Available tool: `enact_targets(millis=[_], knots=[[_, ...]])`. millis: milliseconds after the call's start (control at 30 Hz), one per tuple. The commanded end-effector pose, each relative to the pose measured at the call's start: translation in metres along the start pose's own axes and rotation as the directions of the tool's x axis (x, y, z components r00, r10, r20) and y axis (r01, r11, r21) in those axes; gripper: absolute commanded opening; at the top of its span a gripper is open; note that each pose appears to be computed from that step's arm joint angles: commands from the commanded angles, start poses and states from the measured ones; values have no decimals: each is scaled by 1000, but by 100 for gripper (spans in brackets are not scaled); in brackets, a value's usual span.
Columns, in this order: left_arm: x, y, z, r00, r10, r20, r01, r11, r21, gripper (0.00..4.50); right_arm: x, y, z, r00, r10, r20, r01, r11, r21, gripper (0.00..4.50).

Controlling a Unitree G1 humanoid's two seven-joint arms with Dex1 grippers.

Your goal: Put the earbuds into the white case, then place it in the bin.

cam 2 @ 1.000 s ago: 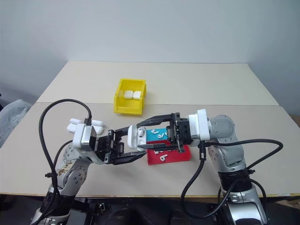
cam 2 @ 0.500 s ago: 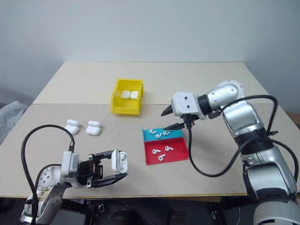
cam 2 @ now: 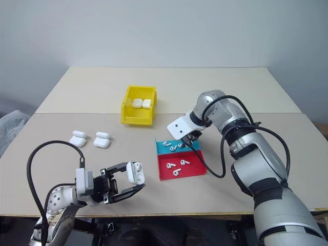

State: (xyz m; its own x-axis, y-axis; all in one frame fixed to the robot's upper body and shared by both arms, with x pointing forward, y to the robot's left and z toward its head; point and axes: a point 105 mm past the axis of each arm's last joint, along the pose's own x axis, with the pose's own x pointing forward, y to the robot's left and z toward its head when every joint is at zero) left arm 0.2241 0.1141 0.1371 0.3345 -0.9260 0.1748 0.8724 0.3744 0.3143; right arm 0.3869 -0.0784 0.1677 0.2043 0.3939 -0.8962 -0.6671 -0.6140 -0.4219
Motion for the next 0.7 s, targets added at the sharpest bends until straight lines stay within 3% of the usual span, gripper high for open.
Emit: enact_targets(millis=[33, 600, 700], knots=[[2, 1, 8, 1000, 4, 17, -5, 999, 44, 278, -1, -8, 1, 1000, -7, -30, 6, 1000, -23, 275], [3, -2, 8, 1000, 21, 8, -21, 1000, 23, 278, 13, -6, -7, 994, 22, -104, -28, 998, -64, 275], [0, -3, 8, 1000, 12, -13, -12, 1000, 23, 278, 14, -5, -7, 994, 22, -104, -30, 997, -74, 213]])
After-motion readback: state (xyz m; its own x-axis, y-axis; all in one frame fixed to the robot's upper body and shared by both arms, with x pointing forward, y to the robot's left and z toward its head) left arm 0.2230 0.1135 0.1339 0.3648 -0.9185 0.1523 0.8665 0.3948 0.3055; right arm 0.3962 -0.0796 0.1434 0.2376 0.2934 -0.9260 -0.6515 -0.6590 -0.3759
